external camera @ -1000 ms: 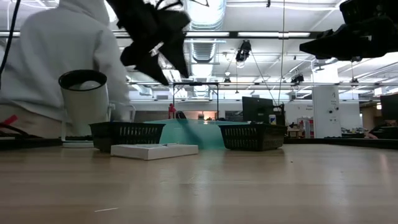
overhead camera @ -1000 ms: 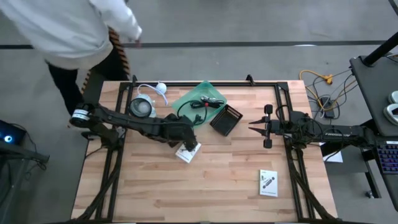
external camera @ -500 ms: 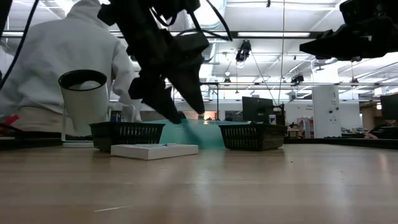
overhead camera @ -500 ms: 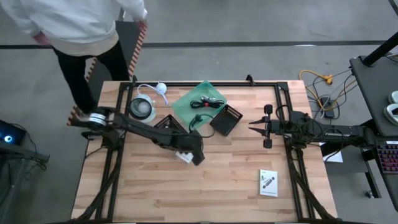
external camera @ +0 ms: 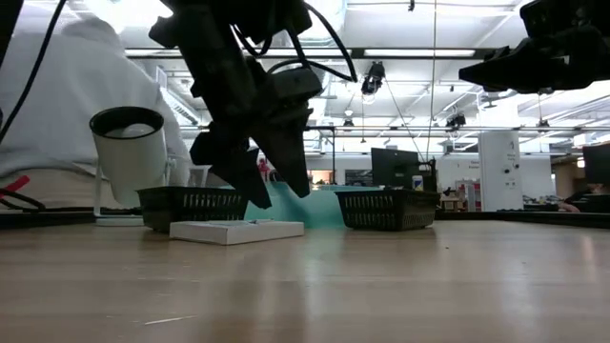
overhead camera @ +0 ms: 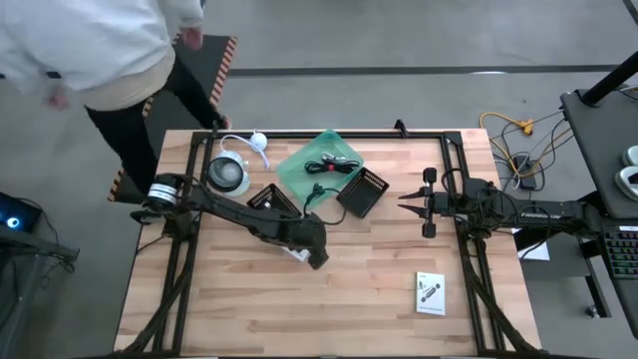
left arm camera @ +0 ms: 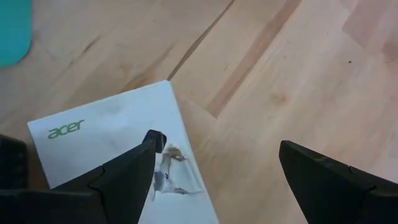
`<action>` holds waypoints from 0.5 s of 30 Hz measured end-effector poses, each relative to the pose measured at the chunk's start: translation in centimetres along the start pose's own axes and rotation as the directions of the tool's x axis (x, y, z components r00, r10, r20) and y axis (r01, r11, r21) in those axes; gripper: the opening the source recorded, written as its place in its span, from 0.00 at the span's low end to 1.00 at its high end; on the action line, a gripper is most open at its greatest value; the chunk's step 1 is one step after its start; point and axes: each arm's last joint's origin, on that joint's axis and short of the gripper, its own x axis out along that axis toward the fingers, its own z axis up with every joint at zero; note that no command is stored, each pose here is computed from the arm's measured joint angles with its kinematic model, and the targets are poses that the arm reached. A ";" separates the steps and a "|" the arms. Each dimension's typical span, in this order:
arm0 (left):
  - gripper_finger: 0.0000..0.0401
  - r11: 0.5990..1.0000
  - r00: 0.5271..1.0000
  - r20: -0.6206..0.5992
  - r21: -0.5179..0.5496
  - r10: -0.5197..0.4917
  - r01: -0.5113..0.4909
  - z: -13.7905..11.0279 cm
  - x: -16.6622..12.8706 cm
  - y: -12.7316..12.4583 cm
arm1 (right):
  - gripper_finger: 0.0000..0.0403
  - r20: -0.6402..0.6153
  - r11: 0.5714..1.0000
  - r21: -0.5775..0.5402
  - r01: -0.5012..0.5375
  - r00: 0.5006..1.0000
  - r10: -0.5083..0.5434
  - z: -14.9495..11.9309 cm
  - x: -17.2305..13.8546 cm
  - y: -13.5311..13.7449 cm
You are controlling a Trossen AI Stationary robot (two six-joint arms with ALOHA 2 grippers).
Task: Pick and place items into bin
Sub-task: Put the left card reader box into the right black bin
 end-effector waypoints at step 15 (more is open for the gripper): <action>0.81 0.997 0.994 -0.103 -0.066 0.021 -0.028 -1.3 2.9 0.4 | 0.17 -0.001 1.000 0.000 -0.001 1.000 0.001 0.0 0.0 0.0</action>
